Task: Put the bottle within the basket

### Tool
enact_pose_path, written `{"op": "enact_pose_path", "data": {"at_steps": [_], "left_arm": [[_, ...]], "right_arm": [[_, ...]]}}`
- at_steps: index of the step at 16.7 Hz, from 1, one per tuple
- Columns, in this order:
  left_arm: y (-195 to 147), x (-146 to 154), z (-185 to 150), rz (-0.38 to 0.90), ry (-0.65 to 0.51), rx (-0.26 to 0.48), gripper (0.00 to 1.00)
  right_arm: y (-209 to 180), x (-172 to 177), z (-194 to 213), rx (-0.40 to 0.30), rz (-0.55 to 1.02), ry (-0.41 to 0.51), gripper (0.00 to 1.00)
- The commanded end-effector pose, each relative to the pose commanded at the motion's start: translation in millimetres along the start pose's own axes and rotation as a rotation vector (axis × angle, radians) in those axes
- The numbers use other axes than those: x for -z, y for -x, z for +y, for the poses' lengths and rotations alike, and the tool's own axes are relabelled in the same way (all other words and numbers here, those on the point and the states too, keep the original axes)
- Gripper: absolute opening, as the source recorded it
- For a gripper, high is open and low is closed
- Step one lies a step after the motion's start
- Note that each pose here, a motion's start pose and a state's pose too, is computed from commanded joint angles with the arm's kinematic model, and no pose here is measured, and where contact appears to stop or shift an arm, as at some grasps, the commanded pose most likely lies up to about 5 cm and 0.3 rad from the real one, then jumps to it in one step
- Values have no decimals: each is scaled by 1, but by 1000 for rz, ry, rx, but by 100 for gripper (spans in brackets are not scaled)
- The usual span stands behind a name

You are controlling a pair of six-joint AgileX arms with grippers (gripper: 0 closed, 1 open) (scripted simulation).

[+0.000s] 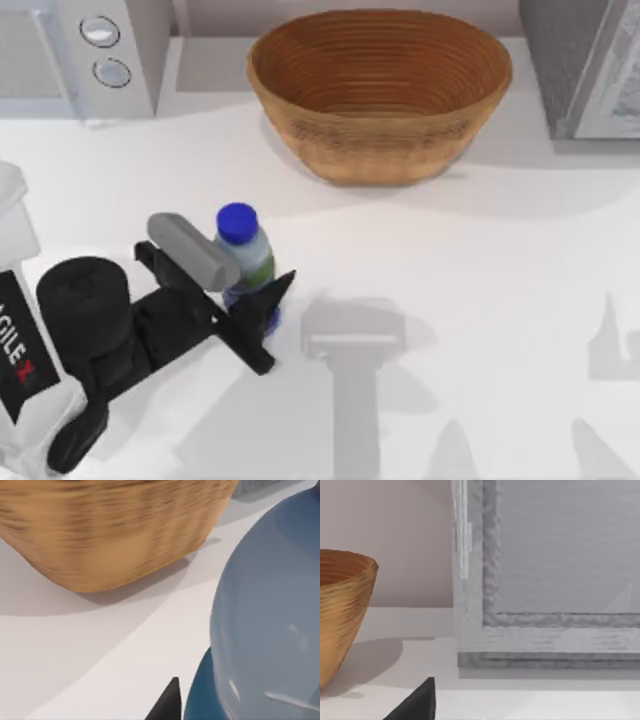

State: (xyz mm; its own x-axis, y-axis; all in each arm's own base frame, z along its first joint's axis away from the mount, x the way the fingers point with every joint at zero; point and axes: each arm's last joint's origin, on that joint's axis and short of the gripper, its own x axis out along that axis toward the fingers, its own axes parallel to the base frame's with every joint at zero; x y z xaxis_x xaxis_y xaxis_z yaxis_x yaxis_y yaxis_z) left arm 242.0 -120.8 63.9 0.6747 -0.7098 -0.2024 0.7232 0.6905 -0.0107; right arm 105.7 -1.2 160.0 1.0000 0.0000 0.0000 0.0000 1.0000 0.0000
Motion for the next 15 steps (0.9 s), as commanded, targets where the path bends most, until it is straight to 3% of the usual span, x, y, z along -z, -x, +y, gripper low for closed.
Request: {"op": "enact_pose_path", "data": {"at_steps": [6, 15], "left_arm": [[25, -30, 12, 4, 3, 12, 0], [117, -75, 14, -9, -4, -3, 0]], "right_arm": [[0, 0, 0, 0, 0, 0, 100], [0, 0, 0, 0, 0, 0, 100]]}}
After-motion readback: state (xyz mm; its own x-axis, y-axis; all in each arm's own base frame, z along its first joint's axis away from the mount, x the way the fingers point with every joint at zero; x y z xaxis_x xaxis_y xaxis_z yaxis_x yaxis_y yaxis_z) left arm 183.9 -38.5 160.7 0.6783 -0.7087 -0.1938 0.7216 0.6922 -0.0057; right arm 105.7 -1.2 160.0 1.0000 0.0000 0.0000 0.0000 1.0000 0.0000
